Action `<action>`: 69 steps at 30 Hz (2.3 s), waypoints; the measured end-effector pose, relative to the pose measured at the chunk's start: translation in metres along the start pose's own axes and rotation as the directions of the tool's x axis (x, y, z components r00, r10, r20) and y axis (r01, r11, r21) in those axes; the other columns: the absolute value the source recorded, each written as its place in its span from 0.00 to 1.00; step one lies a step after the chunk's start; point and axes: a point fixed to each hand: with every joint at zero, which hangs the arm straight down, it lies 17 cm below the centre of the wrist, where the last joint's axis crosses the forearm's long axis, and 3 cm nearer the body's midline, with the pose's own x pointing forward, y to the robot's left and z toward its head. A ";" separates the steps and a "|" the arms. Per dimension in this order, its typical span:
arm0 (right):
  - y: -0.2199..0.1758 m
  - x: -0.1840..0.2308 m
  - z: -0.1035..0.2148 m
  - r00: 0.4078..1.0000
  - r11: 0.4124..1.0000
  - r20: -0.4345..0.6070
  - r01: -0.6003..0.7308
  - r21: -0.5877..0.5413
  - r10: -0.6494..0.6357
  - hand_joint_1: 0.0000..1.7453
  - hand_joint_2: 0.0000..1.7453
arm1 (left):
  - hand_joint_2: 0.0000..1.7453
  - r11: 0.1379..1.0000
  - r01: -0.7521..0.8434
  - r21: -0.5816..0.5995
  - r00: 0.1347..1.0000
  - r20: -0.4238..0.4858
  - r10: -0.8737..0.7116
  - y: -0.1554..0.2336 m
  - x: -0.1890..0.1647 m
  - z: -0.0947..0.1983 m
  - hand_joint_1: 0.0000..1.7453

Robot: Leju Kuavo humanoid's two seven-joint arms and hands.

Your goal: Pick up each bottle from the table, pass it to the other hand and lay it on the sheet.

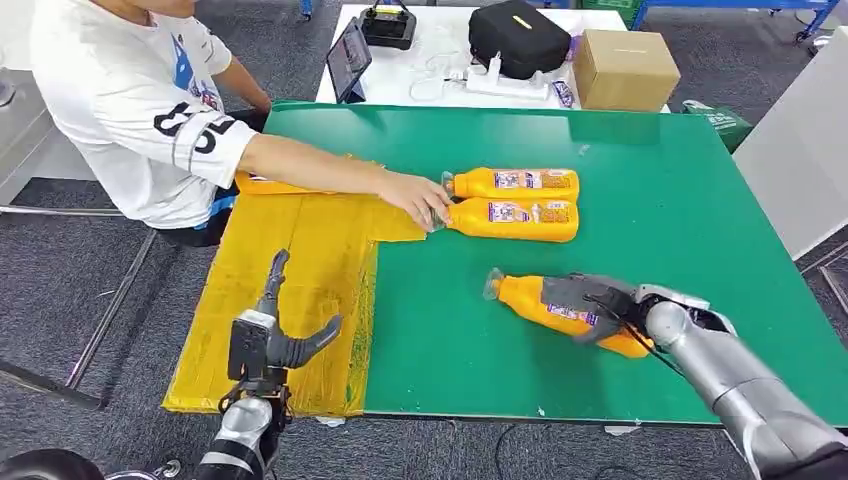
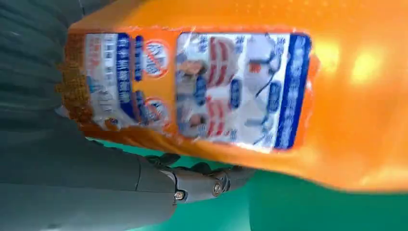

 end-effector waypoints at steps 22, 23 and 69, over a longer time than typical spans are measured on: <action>0.016 0.029 -0.027 0.985 0.981 -0.003 -0.171 -0.086 0.172 1.00 1.00 | 1.00 1.000 -0.012 -0.010 0.999 -0.037 0.012 -0.007 -0.008 0.002 0.00; 0.015 0.032 -0.026 0.987 0.982 0.009 -0.157 -0.103 0.159 1.00 1.00 | 1.00 1.000 -0.012 -0.011 0.999 -0.039 0.012 -0.007 -0.009 0.003 0.00; -0.005 0.311 0.107 0.635 0.454 0.769 0.664 -0.594 0.078 1.00 1.00 | 1.00 0.614 -0.681 -0.400 0.720 -0.212 0.661 -0.117 0.091 0.050 0.00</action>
